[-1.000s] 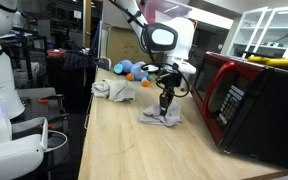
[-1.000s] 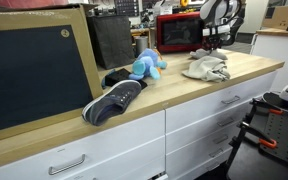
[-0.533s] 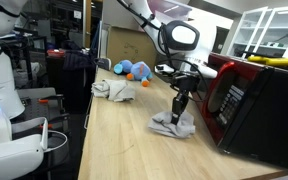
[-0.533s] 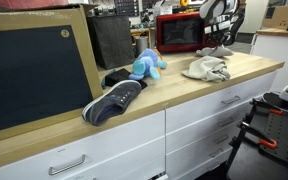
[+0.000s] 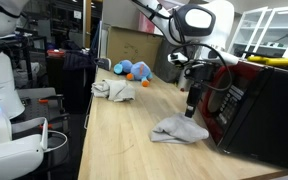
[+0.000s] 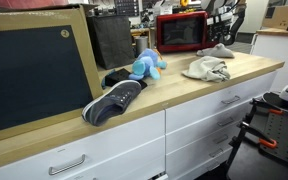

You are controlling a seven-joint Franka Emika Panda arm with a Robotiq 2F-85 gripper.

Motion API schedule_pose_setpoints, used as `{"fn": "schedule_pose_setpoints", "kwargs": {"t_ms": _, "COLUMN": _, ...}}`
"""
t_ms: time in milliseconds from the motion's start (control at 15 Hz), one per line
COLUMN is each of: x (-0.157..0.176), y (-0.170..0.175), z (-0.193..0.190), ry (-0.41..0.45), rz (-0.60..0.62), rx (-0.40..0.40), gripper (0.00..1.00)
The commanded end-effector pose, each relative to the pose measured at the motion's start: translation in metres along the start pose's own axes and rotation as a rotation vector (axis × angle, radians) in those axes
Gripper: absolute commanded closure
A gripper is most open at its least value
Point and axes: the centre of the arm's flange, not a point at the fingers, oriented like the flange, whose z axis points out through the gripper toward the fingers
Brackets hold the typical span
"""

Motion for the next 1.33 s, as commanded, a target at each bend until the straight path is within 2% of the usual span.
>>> {"fn": "schedule_pose_setpoints", "kwargs": {"t_ms": 0, "x": -0.019, "y": 0.003, "z": -0.039, "ry": -0.071, "rz": -0.114, "rx": 0.035, "gripper": 0.08}}
{"fn": "schedule_pose_setpoints", "kwargs": {"t_ms": 67, "x": -0.028, "y": 0.002, "z": -0.045, "ry": -0.088, "rz": -0.151, "rx": 0.038, "gripper": 0.01}}
{"fn": "schedule_pose_setpoints", "kwargs": {"t_ms": 133, "x": -0.039, "y": 0.000, "z": -0.049, "ry": -0.103, "rz": -0.187, "rx": 0.039, "gripper": 0.00}}
{"fn": "schedule_pose_setpoints", "kwargs": {"t_ms": 400, "x": -0.087, "y": -0.003, "z": -0.054, "ry": -0.157, "rz": -0.306, "rx": 0.027, "gripper": 0.00}}
{"fn": "schedule_pose_setpoints", "kwargs": {"t_ms": 600, "x": -0.121, "y": 0.001, "z": -0.049, "ry": -0.182, "rz": -0.369, "rx": 0.051, "gripper": 0.00}}
{"fn": "schedule_pose_setpoints", "kwargs": {"t_ms": 867, "x": -0.167, "y": 0.023, "z": -0.047, "ry": -0.218, "rz": -0.433, "rx": 0.107, "gripper": 0.00}}
{"fn": "schedule_pose_setpoints", "kwargs": {"t_ms": 1267, "x": -0.229, "y": 0.072, "z": -0.048, "ry": -0.211, "rz": -0.537, "rx": 0.277, "gripper": 0.00}}
